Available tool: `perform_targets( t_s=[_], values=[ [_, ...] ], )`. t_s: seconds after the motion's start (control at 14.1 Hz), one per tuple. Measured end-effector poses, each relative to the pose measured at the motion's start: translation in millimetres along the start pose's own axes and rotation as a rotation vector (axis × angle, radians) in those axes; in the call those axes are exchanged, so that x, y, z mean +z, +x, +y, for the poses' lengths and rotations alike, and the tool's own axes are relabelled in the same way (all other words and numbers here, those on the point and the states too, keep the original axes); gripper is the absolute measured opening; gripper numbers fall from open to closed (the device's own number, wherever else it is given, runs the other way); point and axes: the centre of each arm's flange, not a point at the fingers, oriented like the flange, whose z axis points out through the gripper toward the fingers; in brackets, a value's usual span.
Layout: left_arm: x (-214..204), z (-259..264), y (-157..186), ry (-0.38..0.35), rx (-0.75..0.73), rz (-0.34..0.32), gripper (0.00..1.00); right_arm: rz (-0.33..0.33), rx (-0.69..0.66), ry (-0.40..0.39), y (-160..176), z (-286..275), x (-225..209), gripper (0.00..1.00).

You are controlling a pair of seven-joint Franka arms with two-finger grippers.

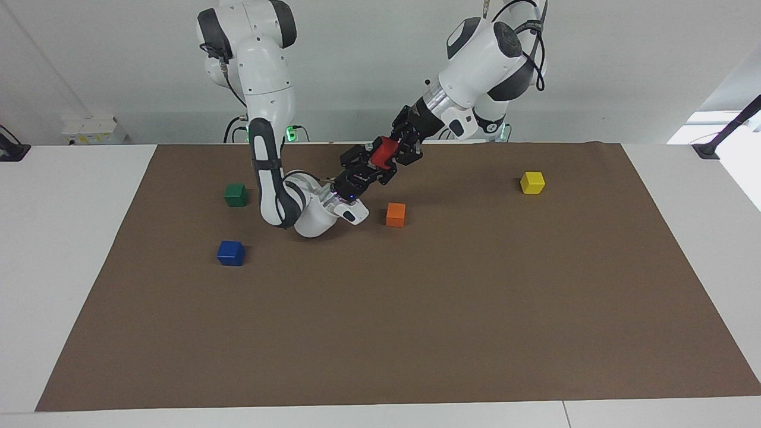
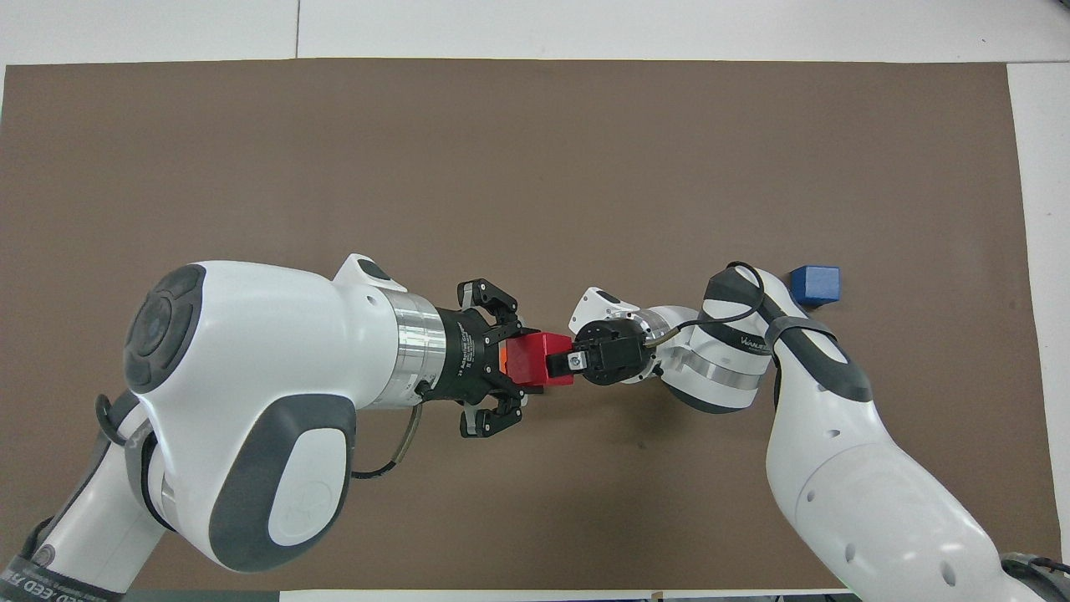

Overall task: Transfer red block to right arm and stack on blue block
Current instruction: 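Close the right gripper on the red cube held by the left gripper, then open the left gripper and withdraw it while the right gripper pulls back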

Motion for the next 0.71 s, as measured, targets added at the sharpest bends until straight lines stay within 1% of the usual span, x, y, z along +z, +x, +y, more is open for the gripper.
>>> perform_targets(
  t_s=[0.43,0.5,0.71],
  values=[
    [-1.2,-2.0,0.8,-0.005,0.002,-0.001,0.55,-0.003,-0.002,0.001,-0.4,0.7,1.5,0.56],
    [-2.4,-3.6,0.1,-0.005,0.005,-0.001,0.59,-0.003,-0.004,0.001,0.3,-0.1,1.3,0.56],
    [-13.0,-12.6,-3.0,-0.011,0.018,-0.005,0.90,0.003,-0.017,-0.001,4.2,-6.0,-2.9,0.56]
  ],
)
